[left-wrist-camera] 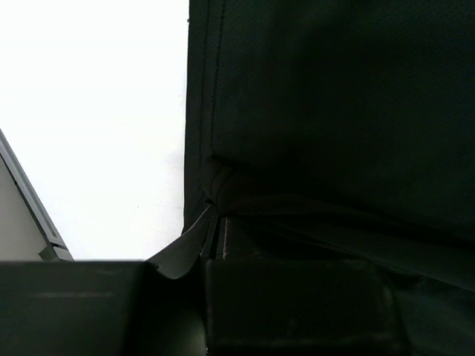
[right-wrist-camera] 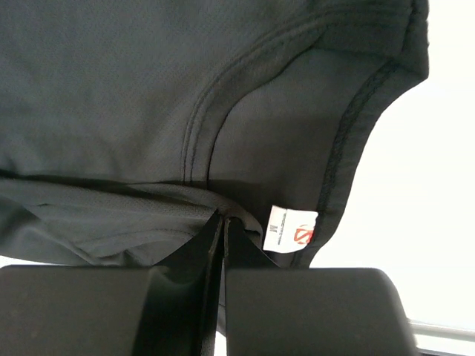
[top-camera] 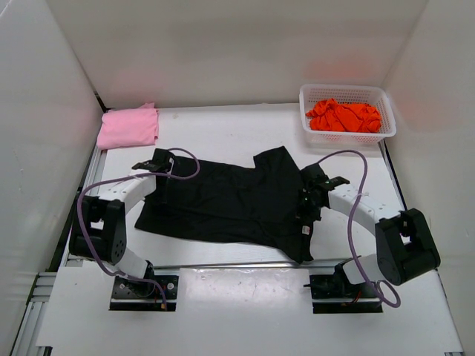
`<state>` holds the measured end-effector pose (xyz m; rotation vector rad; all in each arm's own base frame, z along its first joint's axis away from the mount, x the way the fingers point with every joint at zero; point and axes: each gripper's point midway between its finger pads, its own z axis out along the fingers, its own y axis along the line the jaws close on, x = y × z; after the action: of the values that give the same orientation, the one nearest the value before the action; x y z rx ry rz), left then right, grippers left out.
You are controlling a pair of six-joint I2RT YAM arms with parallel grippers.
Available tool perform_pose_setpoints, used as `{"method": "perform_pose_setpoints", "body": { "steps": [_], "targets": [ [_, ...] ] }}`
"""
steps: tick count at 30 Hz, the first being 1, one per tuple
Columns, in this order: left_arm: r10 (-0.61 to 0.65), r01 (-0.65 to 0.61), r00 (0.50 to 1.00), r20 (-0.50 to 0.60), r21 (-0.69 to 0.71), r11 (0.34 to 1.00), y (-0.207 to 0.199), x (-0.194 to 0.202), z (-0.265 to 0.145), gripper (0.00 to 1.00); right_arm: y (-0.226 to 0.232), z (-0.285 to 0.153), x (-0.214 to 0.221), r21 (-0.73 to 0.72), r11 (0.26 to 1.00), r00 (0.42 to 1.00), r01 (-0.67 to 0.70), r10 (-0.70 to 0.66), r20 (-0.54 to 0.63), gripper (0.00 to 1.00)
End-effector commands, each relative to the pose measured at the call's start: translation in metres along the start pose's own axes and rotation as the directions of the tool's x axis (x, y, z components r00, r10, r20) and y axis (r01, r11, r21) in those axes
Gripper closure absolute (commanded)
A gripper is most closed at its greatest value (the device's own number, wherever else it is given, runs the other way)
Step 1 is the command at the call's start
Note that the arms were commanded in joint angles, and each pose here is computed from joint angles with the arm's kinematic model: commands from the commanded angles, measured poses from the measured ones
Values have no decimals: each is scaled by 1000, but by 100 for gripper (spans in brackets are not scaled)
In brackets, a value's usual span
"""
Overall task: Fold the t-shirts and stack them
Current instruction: Fold the flattened tshirt in 1/3 of the way
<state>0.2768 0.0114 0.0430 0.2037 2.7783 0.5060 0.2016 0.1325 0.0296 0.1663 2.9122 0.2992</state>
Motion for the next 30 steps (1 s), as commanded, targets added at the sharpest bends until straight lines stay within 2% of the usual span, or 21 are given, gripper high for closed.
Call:
{"method": "perform_pose_setpoints", "body": {
  "steps": [1, 4, 7, 8, 10, 12, 13, 17, 20, 23, 26, 27, 28, 30],
  "targets": [
    [-21, 25, 998, 59, -55, 998, 13, -3, -10, 89, 1, -10, 8, -19, 1000, 999, 19, -19, -37, 100],
    [-19, 23, 998, 54, -66, 998, 20, 21, -22, 89, 1, -24, 35, -43, 999, 998, 16, -18, -58, 100],
    [-47, 55, 992, 121, -63, 997, 29, 48, -45, 89, -8, -37, 79, -33, 999, 995, 2, -5, -104, 100],
    [-26, 30, 997, 71, -51, 998, 27, 73, -44, 89, -9, -41, 97, -57, 998, 993, 14, -21, -114, 100],
    [-27, 29, 997, 72, -32, 999, 26, 90, -50, 89, -10, -46, 120, -66, 997, 987, -40, 29, -156, 100],
    [-34, 35, 997, 66, -20, 999, 27, 110, -55, 89, -6, -51, 139, -134, 990, 987, -41, 19, -162, 100],
    [-45, 46, 997, 68, -14, 999, 28, 113, -57, 89, 3, -58, 144, -194, 978, 986, -71, 39, -165, 100],
    [-60, 61, 995, 81, -7, 998, 29, 124, -61, 89, 7, -70, 164, -245, 969, 981, -25, -22, -191, 100],
    [-58, 59, 995, 77, -7, 998, 27, 129, -58, 89, 3, -78, 158, -202, 979, 987, 12, -44, -154, 100],
    [-62, 63, 994, 87, -7, 998, 25, 124, -52, 89, 7, -85, 131, -150, 988, 997, 47, -56, -55, 100],
    [-84, 86, 987, 141, -13, 996, 27, 94, -51, 87, 10, -89, 92, -75, 996, 998, 53, -51, 36, 100],
    [-75, 79, 990, 119, -28, 997, 28, 88, -46, 86, 10, -88, 80, -56, 997, 997, 55, -52, 55, 100],
    [-90, 95, 984, 156, -26, 995, 30, 69, -50, 86, 7, -82, 67, -14, 1000, 999, 24, -23, 42, 100],
    [-87, 92, 985, 149, -27, 995, 29, 56, -47, 86, 8, -71, 52, -15, 998, 998, 54, -54, 42, 100]
  ]
}}
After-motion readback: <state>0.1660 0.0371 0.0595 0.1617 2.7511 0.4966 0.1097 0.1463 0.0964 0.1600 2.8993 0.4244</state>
